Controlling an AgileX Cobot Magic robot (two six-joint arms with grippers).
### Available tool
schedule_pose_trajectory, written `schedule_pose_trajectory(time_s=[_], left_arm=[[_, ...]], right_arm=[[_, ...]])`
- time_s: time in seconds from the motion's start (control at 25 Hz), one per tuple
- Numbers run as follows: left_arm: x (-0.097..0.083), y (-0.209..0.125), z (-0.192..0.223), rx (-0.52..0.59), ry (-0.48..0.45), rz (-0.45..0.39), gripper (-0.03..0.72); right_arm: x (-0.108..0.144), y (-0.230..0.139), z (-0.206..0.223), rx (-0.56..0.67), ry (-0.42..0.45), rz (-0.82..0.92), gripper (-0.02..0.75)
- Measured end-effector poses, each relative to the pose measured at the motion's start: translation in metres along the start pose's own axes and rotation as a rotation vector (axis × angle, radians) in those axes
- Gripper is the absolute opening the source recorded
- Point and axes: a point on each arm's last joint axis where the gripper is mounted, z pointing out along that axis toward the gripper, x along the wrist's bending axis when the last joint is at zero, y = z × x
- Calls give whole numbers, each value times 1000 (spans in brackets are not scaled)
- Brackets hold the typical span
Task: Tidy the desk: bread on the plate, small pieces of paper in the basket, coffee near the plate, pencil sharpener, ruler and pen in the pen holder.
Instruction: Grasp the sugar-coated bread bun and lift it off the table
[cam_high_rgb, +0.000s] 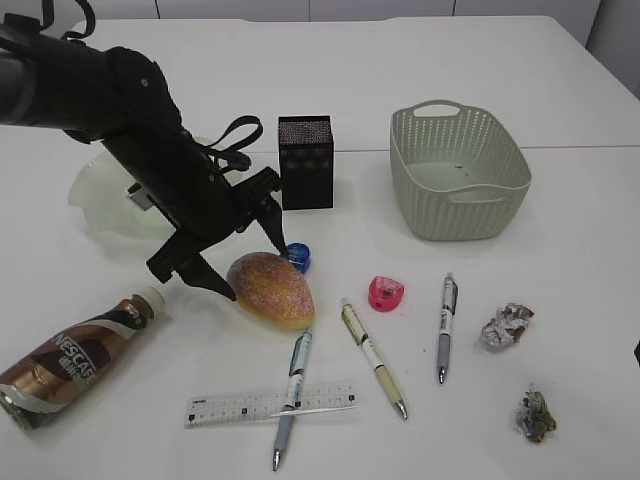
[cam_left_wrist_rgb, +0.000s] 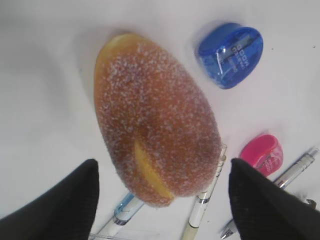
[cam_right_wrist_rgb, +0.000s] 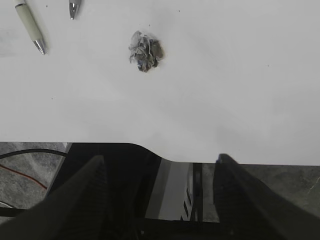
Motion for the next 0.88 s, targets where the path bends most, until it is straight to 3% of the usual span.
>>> schedule_pose_trajectory(time_s=[0.88], left_arm=[[5,5,24,26,14,-20,583]], right_arm=[[0,0,0,0,1,-1,489]])
